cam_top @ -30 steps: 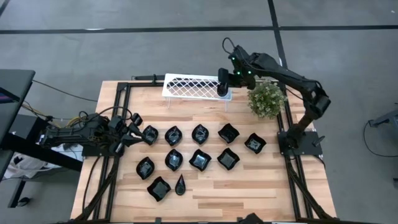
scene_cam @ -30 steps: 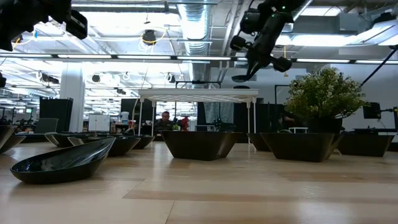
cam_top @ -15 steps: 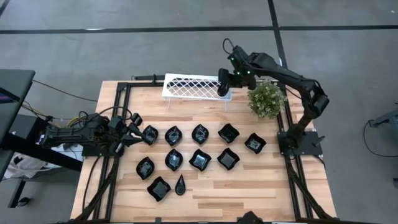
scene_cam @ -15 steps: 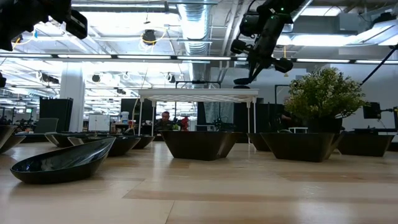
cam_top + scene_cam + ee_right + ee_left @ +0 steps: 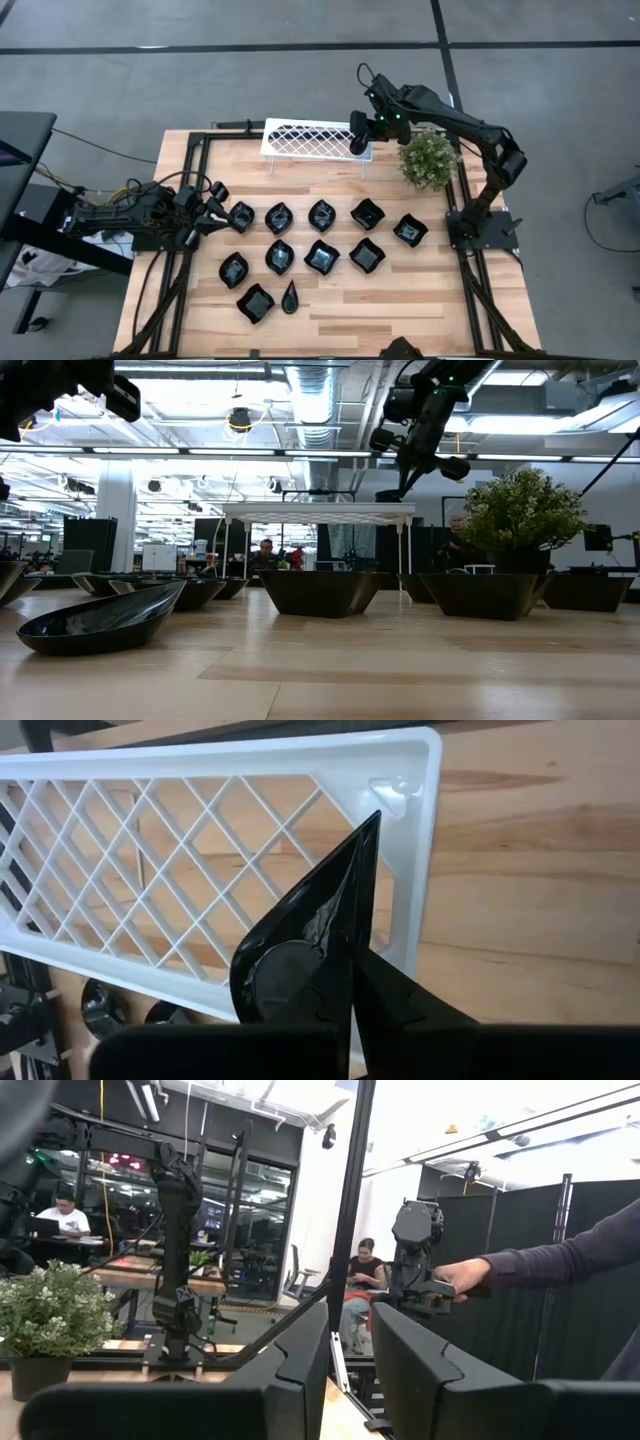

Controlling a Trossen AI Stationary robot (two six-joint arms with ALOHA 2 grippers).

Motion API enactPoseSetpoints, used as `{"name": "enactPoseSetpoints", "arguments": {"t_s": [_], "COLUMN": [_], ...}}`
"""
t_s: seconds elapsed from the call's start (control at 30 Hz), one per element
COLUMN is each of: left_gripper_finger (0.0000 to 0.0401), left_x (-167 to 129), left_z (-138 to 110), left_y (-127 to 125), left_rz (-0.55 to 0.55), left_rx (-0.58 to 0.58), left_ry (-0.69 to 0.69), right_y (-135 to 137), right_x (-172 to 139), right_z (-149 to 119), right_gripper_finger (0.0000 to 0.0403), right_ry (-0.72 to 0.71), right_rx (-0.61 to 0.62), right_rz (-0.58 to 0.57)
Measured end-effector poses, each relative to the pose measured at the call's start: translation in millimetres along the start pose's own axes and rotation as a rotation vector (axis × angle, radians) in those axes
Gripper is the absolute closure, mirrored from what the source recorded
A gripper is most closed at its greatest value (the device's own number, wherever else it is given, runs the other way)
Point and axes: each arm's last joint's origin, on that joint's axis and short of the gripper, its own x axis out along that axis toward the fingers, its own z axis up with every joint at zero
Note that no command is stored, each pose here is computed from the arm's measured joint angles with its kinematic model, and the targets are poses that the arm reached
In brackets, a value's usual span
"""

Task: Pick & Place Mini shaped plates
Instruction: Stack the black drop shaped plate on top of the black drop shaped plate on the shelf

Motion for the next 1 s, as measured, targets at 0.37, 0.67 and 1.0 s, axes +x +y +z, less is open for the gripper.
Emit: {"name": "enactPoseSetpoints", "arguments": {"t_s": [0.37,0.67,1.0], "left_gripper_finger": [0.032,0.032,0.032], "left_x": [0.0,0.0,0.0], "left_z": [0.0,0.4,0.7], "left_y": [0.0,-0.1,-0.2], "left_rz": [0.0,-0.001,-0.002], "left_rx": [0.0,0.001,0.002], "left_ry": [0.0,-0.004,-0.007], "right_y": [2.9,2.3,-1.3], "right_x": [-0.1,-0.5,-0.2], "right_z": [2.1,4.5,0.7], "right_gripper_finger": [0.0365,0.0347,0.0347], "right_ry": [-0.022,-0.031,0.004], "right_rx": [-0.016,-0.037,-0.051], "right_rz": [0.029,0.035,-0.005]}}
